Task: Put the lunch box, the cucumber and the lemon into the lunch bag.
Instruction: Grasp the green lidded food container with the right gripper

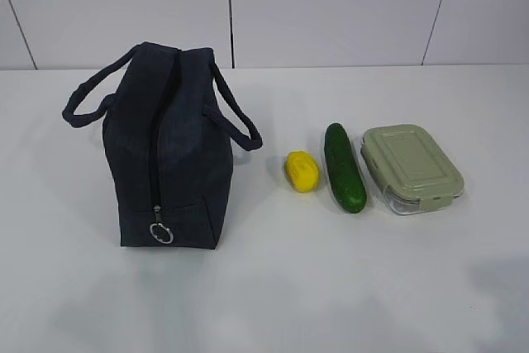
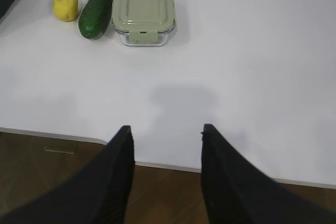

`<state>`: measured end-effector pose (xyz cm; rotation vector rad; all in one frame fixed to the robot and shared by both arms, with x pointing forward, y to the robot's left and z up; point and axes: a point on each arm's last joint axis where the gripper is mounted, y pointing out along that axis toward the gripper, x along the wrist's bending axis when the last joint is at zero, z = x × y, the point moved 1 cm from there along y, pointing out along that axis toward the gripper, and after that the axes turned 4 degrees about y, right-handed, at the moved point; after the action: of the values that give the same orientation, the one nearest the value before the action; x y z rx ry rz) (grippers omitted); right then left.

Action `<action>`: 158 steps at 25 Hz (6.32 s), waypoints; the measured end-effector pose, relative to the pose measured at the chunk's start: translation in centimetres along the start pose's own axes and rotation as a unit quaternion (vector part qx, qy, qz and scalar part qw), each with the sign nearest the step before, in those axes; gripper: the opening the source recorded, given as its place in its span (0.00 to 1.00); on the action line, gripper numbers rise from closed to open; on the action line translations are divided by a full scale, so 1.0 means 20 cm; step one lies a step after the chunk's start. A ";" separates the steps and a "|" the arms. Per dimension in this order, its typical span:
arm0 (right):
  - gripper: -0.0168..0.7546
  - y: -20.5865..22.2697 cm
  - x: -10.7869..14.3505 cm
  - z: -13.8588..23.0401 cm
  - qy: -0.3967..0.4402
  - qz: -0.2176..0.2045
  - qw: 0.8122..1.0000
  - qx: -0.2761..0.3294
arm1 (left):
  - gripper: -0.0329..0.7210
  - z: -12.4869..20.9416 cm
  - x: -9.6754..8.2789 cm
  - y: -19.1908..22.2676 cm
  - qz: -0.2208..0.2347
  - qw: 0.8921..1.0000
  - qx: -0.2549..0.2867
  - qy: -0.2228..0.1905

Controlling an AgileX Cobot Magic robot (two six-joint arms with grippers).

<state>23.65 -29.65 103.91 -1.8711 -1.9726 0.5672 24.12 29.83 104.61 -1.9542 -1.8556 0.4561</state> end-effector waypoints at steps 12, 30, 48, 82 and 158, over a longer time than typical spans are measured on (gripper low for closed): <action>0.44 0.00 0.00 0.00 0.000 0.000 1.000 0.001 | 0.36 0.00 0.00 0.00 0.000 1.000 0.000 0.000; 0.44 0.00 0.00 0.00 0.000 0.000 1.000 0.001 | 0.36 0.00 0.00 0.00 0.000 1.000 0.000 0.000; 0.44 0.01 0.09 -0.11 0.054 -0.097 0.994 0.006 | 0.36 0.00 0.00 0.00 0.000 1.000 0.000 0.000; 0.46 1.56 -0.56 -0.78 0.237 -0.294 0.902 0.211 | 0.36 0.00 0.03 0.00 -0.030 0.999 0.002 0.014; 0.83 2.24 -0.43 -0.49 0.143 -0.349 0.869 0.319 | 0.36 0.00 0.03 0.00 -0.028 1.000 0.002 0.013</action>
<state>67.54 -36.02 89.07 -0.7210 -1.7801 0.5700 24.12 30.37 104.61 -1.8920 -1.8859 0.4163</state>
